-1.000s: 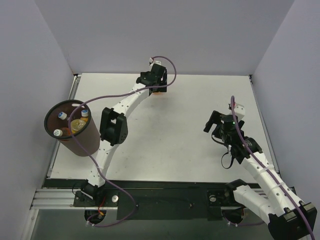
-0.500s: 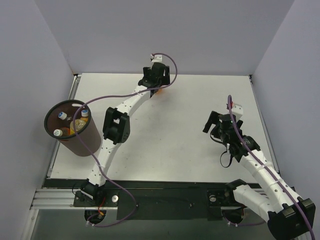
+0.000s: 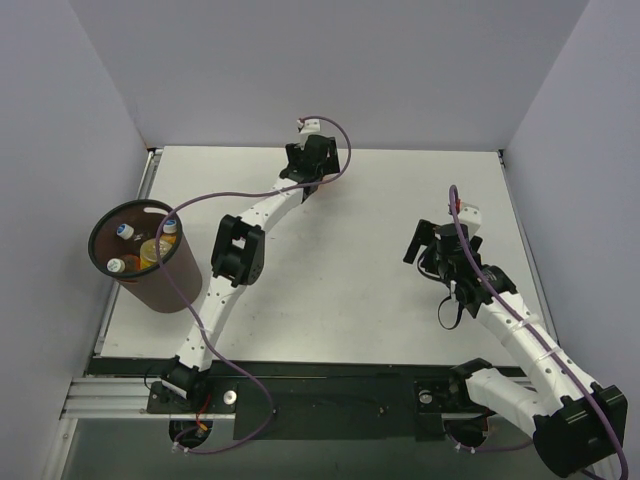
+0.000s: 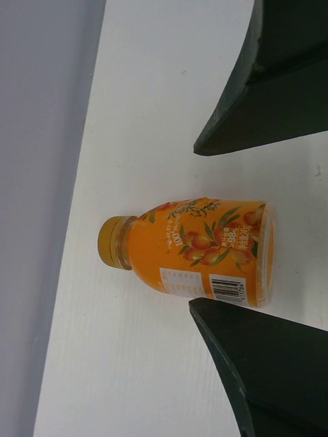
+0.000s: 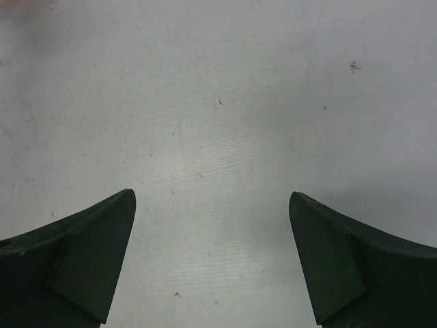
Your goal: Put the plastic bottles in the bin
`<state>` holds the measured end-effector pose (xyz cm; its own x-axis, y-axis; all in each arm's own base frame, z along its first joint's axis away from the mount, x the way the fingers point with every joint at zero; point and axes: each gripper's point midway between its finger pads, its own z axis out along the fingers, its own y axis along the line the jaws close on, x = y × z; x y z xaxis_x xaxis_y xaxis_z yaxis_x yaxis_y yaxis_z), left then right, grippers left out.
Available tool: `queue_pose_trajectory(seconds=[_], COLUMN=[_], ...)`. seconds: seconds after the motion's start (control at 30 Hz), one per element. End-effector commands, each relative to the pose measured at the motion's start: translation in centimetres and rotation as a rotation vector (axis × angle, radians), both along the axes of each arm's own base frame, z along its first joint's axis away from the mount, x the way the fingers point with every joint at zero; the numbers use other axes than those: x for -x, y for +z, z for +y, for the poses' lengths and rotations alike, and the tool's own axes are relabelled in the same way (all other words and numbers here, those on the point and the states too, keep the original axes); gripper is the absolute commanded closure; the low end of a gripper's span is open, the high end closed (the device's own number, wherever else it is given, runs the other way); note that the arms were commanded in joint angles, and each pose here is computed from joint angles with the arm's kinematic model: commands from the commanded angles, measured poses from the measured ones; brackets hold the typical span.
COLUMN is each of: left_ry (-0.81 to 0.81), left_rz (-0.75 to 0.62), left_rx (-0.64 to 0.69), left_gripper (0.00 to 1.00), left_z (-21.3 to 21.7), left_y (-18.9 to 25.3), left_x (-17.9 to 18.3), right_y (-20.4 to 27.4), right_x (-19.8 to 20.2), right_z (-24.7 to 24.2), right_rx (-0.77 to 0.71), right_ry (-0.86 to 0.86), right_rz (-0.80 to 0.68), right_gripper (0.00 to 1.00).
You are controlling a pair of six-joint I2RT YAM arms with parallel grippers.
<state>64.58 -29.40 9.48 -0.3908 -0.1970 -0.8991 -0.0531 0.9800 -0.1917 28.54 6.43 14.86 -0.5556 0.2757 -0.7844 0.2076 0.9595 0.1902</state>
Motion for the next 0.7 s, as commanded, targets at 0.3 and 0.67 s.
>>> queue_pose_trajectory(seconds=[0.3, 0.67], left_ry=[0.028, 0.022], left_rz=[0.013, 0.104], left_rx=[0.050, 0.050], left_gripper=[0.03, 0.27], left_z=[0.6, 0.8], left_y=[-0.6, -2.0], left_x=[-0.6, 0.8], right_y=[1.9, 1.8], right_x=[-0.7, -0.7], right_z=[-0.4, -0.1], right_rx=[0.018, 0.011], right_ry=[-0.008, 0.000], right_rz=[-0.034, -0.034], right_gripper=[0.11, 0.11])
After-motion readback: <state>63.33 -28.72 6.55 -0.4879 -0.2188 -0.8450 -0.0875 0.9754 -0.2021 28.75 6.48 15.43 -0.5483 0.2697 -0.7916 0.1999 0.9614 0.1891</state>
